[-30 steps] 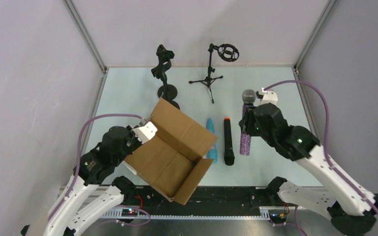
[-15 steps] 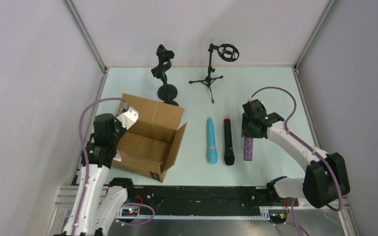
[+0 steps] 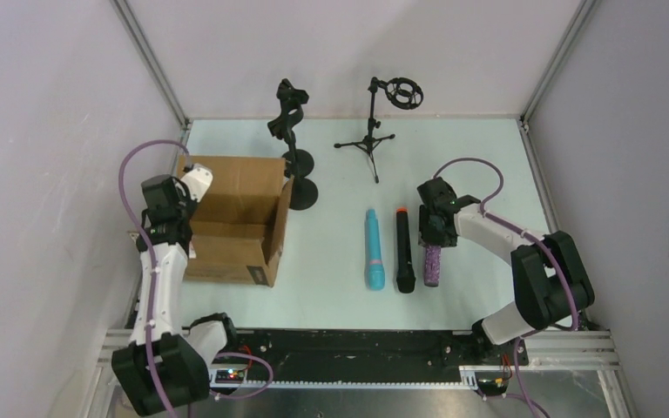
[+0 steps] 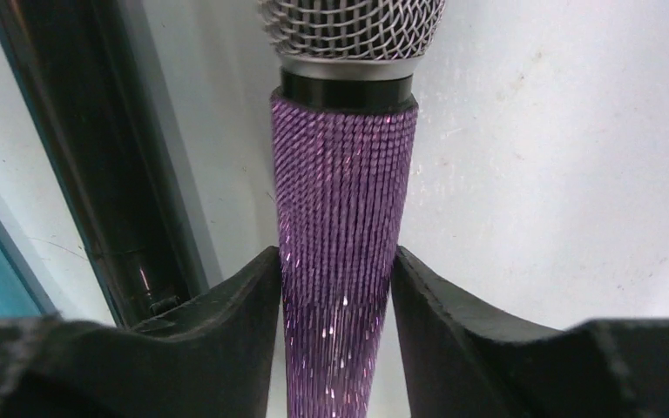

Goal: Attach the microphones to the stand

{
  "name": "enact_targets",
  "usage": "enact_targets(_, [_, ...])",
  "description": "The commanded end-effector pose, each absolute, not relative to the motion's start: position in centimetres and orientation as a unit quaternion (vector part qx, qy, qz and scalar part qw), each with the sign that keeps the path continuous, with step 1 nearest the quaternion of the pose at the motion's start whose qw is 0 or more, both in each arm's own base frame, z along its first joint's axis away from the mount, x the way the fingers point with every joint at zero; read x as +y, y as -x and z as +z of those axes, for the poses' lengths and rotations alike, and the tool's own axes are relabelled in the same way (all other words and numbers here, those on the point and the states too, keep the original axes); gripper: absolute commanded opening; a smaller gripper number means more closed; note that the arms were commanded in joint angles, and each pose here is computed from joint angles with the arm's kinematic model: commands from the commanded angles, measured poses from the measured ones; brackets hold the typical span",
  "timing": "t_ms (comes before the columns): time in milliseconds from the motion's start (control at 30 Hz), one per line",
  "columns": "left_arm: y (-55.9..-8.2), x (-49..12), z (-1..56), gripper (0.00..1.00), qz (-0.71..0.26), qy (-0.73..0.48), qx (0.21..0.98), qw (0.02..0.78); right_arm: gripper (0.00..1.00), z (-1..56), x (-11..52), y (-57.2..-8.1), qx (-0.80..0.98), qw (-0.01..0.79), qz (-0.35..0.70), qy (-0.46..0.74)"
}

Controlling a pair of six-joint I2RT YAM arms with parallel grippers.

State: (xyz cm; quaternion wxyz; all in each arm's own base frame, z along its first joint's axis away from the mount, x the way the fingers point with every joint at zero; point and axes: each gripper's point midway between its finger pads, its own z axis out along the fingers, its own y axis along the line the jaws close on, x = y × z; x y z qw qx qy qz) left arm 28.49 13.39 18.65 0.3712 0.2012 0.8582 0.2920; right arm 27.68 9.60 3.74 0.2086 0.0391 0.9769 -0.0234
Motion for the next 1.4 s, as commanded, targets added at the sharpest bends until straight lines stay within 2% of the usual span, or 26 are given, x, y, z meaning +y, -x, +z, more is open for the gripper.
enact_targets(0, [-30.8,15.6,23.0,0.0,0.325,-0.132,0.834,0.425,0.62,5.8,10.4,-29.0,0.966,0.254,-0.005,-0.056])
enact_targets(167, [-32.7,13.8,23.7,0.0,0.279,-0.145,0.824,0.471,0.82,8.9,11.0,-29.3,0.952,0.302,0.002,-0.055])
enact_targets(333, [-35.8,15.0,24.4,0.0,0.282,-0.13,0.828,0.466,0.84,13.2,12.7,-28.7,0.933,0.357,0.02,-0.041])
enact_targets(400, [-36.6,15.3,24.7,0.05,0.279,-0.122,0.83,0.467,0.84,16.0,14.6,-28.3,0.916,0.399,0.043,-0.027])
enact_targets(467, [-37.2,15.1,24.9,0.22,0.273,-0.121,0.83,0.471,0.84,18.8,17.3,-27.6,0.895,0.44,0.075,0.003])
enact_targets(500, [-37.2,15.1,25.0,0.42,0.273,-0.121,0.829,0.473,0.84,19.6,18.9,-27.0,0.888,0.45,0.088,0.023])
enact_targets(533, [-37.2,14.8,25.1,0.57,0.271,-0.123,0.828,0.476,0.83,20.6,19.9,-27.0,0.883,0.459,0.099,0.031])
enact_targets(567, [-37.0,14.6,25.6,0.63,0.272,-0.123,0.824,0.482,0.83,20.9,21.6,-26.6,0.879,0.461,0.114,0.052])
enact_targets(600, [-36.9,14.3,25.8,0.74,0.269,-0.13,0.821,0.486,0.82,20.9,22.7,-26.7,0.877,0.46,0.119,0.069])
enact_targets(667, [-36.2,13.5,26.9,0.89,0.269,-0.137,0.81,0.502,0.8,20.7,26.0,-26.2,0.871,0.452,0.152,0.117])
enact_targets(733, [-35.3,12.7,28.3,0.95,0.267,-0.136,0.8,0.519,0.79,20.0,29.8,-25.0,0.86,0.446,0.17,0.179])
enact_targets(800, [-34.3,11.8,30.2,0.99,0.26,-0.134,0.788,0.542,0.78,19.0,33.3,-23.8,0.848,0.438,0.188,0.233])
enact_targets(1033, [-29.5,7.5,35.3,1.0,0.218,-0.19,0.751,0.594,0.75,16.6,44.6,-18.0,0.772,0.401,0.3,0.391])
enact_targets(1133, [-27.9,6.2,36.4,1.0,0.207,-0.208,0.737,0.609,0.67,14.7,48.2,-16.6,0.75,0.373,0.327,0.436])
enact_targets(1267, [-27.3,5.3,38.1,1.0,0.187,-0.201,0.727,0.63,0.63,12.9,52.2,-17.8,0.748,0.36,0.328,0.451])
enact_targets(1367, [-27.6,5.4,39.2,1.0,0.181,-0.18,0.727,0.638,0.63,11.8,54.8,-20.7,0.756,0.378,0.308,0.436])
